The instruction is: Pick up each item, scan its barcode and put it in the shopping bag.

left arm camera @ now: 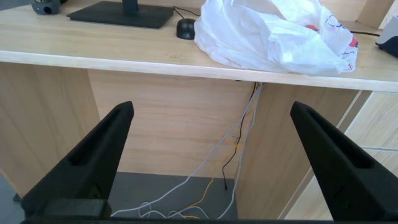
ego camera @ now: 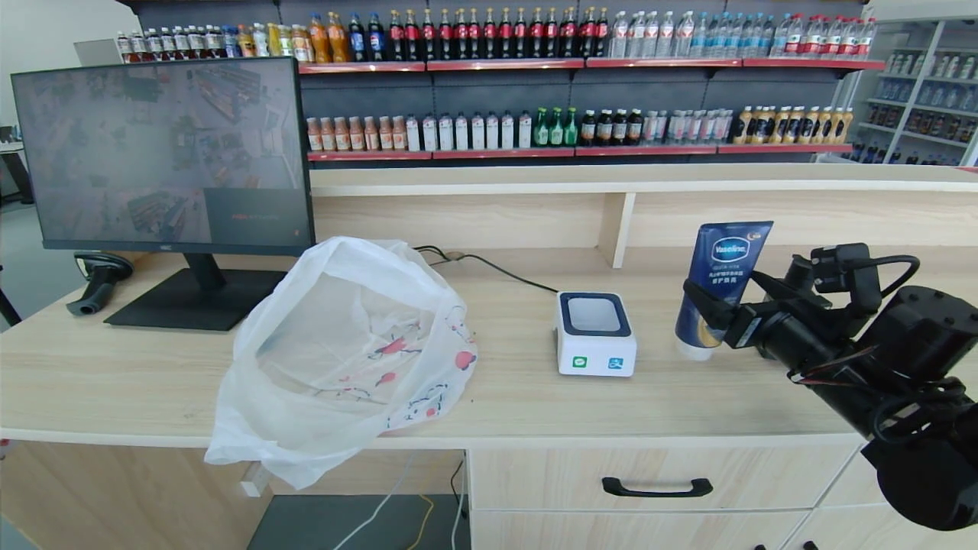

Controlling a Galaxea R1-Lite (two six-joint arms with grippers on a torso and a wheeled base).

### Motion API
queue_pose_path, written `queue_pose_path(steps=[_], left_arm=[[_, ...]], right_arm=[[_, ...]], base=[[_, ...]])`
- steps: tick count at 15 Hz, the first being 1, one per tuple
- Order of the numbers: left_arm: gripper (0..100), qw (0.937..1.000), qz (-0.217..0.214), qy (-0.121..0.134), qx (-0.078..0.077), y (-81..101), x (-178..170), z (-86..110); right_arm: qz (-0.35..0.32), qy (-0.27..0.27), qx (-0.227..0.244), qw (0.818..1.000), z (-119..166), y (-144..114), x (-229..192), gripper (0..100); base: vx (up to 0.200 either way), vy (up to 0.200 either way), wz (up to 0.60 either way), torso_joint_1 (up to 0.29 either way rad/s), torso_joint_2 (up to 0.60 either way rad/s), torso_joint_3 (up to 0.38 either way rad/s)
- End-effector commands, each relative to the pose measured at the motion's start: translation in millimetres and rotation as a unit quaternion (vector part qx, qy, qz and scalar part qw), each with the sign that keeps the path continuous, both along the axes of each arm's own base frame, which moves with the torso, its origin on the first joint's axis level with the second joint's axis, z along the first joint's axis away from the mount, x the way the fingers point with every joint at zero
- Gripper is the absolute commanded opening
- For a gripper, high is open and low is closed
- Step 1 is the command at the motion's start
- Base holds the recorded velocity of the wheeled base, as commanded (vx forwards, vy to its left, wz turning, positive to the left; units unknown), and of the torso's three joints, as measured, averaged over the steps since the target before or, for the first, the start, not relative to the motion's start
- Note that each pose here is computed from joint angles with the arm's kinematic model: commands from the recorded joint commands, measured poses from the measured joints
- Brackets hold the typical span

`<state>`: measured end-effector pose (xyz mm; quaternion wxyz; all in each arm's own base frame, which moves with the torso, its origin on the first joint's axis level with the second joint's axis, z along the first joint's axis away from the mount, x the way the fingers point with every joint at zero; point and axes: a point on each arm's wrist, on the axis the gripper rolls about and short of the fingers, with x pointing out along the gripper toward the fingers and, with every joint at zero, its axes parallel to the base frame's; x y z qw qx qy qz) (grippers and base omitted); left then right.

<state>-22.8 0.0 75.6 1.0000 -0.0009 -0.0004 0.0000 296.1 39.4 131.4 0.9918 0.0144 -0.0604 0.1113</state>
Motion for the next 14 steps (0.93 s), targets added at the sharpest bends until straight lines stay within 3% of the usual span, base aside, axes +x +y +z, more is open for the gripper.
queue_pose_path(steps=[1, 6, 14], left_arm=[[100, 1.0, 0.0, 0.0, -0.001, 0.0, 0, 0.0], [100, 1.0, 0.0, 0.0, 0.0, 0.0, 0, 0.0], [100, 1.0, 0.0, 0.0, 0.0, 0.0, 0, 0.0]], right_arm=[[-0.006, 0.005, -0.002, 1.0, 0, -4, -7, 100], [-0.001, -0.007, -0.004, 1.0, 9, -3, -20, 100], [0.017, 0.003, -0.005, 1.0, 2, 8, -12, 100]], base=[[0.0, 0.0, 0.0, 0.0, 0.0, 0.0], [0.0, 0.0, 0.0, 0.0, 0.0, 0.0], [0.0, 0.0, 0.0, 0.0, 0.0, 0.0]])
